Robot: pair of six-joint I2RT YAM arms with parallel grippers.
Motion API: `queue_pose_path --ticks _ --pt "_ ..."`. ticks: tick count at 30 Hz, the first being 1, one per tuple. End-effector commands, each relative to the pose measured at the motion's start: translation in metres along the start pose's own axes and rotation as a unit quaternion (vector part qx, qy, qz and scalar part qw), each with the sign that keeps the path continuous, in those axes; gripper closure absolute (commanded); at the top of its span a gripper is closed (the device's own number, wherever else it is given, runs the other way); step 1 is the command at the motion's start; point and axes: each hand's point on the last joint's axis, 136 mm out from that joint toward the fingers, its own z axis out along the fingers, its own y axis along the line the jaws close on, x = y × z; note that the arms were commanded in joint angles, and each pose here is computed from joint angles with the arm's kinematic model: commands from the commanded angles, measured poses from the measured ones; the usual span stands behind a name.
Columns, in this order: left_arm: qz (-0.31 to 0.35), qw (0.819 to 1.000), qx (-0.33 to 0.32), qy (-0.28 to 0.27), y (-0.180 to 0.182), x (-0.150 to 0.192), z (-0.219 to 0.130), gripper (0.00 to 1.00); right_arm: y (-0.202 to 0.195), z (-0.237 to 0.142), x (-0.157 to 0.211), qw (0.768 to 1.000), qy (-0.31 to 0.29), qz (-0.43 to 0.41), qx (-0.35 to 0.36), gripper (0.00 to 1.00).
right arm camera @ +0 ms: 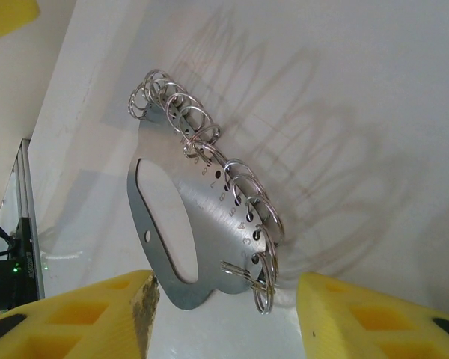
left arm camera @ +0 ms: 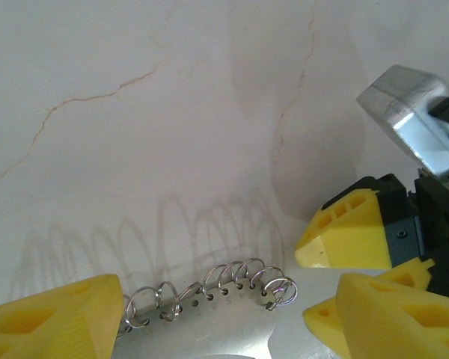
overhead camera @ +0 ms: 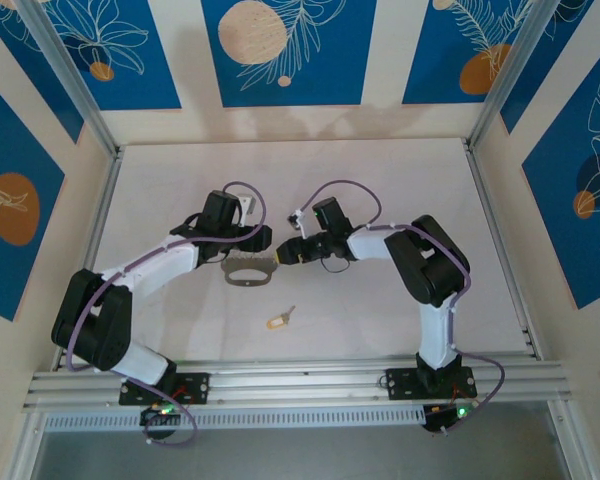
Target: Put the keys on the keyring
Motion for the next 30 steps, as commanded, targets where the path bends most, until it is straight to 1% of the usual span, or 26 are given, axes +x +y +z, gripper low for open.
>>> queue_pose_path --ticks 1,8,12,15,21,28,30 --pt "-0.009 1.0 0.008 -0.014 0.0 -0.006 -0.007 0.25 0.008 0.009 0.007 1.0 0.02 -0.002 -0.011 0.49" --pt "-0.008 1.0 0.01 -0.015 -0.001 -0.006 -0.007 0.24 0.016 0.006 0.017 0.999 0.03 -0.007 -0.015 0.58" --pt "-0.009 1.0 0.011 -0.015 0.0 -0.006 -0.007 0.24 0.022 0.004 0.019 0.999 0.034 -0.011 -0.022 0.6" --pt "-0.009 1.0 0.012 -0.015 0.0 -0.006 -0.008 0.24 0.026 0.004 0.022 0.999 0.041 -0.016 -0.025 0.63" --pt "-0.009 1.0 0.013 -0.017 -0.001 -0.006 -0.01 0.24 0.029 0.003 0.035 0.998 0.057 -0.019 -0.025 0.67" --pt "-0.01 1.0 0.021 -0.016 -0.003 -0.006 -0.009 0.24 0.035 -0.003 0.044 0.997 0.062 -0.02 -0.031 0.73" --pt "-0.01 0.999 0.028 -0.013 -0.005 -0.005 -0.009 0.24 0.036 -0.006 0.043 0.998 0.059 -0.021 -0.03 0.73"
